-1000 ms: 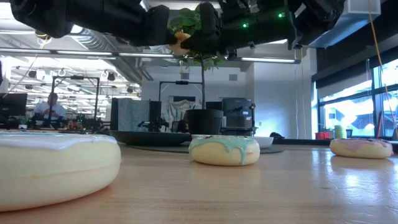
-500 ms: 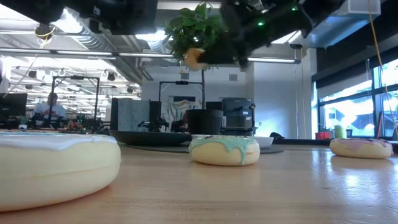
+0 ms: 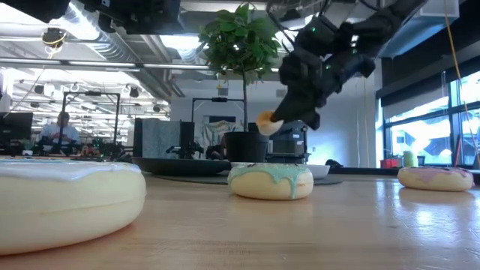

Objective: Pick & Place donuts
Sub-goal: Put the small yellow donut on the white plate

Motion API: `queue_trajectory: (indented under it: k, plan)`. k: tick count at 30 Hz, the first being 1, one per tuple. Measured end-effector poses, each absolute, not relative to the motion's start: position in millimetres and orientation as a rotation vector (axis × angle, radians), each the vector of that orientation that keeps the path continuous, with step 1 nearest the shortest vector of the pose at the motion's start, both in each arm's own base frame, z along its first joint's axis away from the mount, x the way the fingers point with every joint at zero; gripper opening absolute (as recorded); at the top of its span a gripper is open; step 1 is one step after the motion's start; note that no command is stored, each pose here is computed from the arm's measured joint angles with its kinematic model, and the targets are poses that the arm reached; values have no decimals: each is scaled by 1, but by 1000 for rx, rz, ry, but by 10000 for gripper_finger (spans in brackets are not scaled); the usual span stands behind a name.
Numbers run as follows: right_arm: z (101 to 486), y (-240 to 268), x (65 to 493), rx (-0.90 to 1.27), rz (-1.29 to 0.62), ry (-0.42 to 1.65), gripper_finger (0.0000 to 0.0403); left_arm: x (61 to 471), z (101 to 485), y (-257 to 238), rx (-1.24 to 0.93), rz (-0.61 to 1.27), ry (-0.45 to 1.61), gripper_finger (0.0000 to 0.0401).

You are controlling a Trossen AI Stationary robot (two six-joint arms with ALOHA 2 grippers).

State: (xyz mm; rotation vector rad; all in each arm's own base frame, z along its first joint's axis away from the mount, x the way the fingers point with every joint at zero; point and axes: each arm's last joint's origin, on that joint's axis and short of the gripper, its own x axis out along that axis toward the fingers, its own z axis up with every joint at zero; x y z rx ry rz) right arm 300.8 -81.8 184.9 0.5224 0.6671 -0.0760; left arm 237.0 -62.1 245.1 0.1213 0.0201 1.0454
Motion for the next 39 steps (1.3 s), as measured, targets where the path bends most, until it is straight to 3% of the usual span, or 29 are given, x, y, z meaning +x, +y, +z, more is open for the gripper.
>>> queue_trajectory:
  k: [12,39]
  plan:
    - [144,-94,310,630,5,737,26,237,245,-62,127,1049,26,112]
    - [139,-104,306,590,-171,764,35,237,244,-62,136,1048,34,108]
